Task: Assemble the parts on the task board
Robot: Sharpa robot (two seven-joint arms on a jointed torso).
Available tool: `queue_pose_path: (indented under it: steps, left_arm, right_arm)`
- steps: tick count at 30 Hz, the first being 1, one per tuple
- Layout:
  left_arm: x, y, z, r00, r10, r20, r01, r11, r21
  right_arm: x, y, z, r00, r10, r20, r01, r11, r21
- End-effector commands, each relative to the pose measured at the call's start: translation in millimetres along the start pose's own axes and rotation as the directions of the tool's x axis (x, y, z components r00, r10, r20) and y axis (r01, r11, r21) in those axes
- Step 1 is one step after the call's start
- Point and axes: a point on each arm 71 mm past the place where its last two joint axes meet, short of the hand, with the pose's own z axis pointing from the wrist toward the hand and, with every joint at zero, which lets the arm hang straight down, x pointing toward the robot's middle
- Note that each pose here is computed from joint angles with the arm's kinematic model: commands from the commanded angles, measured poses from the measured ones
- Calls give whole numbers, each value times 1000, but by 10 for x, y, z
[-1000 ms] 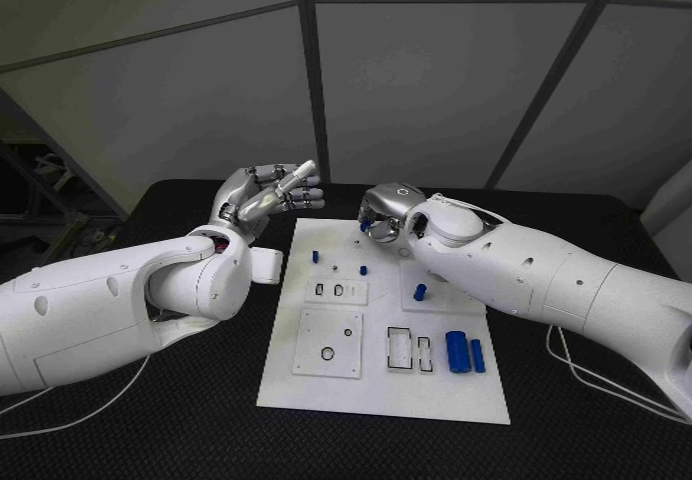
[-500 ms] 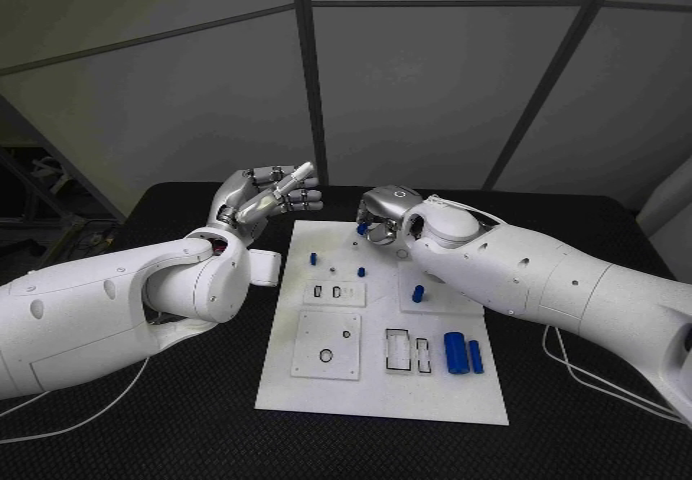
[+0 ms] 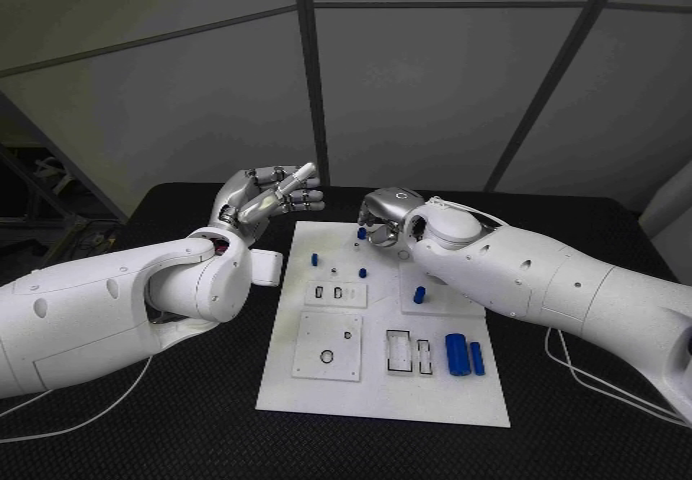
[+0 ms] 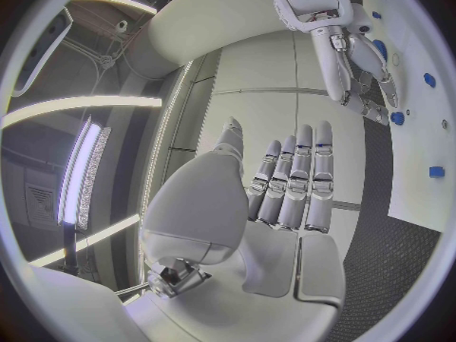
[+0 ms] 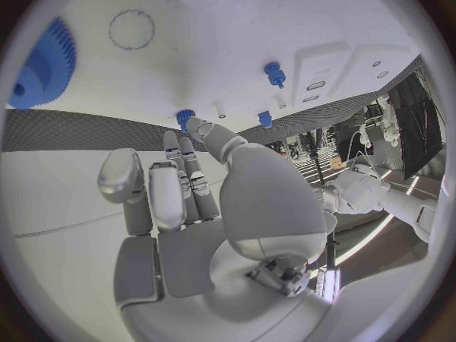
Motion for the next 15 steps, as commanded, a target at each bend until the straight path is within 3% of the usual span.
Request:
queue_pose_path:
  steps: [1, 7, 15]
  left_arm:
    - [12, -14, 8, 1000, -3, -10, 3, 1000, 6]
    - [-14, -14, 18, 1000, -1, -7, 1, 1000, 10]
    - [-96, -18, 31, 1000, 7, 8, -8, 1000, 14]
  right_arm:
    - [-26, -1, -7, 1000, 6, 18, -5, 1000, -7]
    - [-81, -44, -96, 997, 36, 68, -35, 999, -17]
    - [-211, -267, -377, 971, 173, 166, -173, 985, -17]
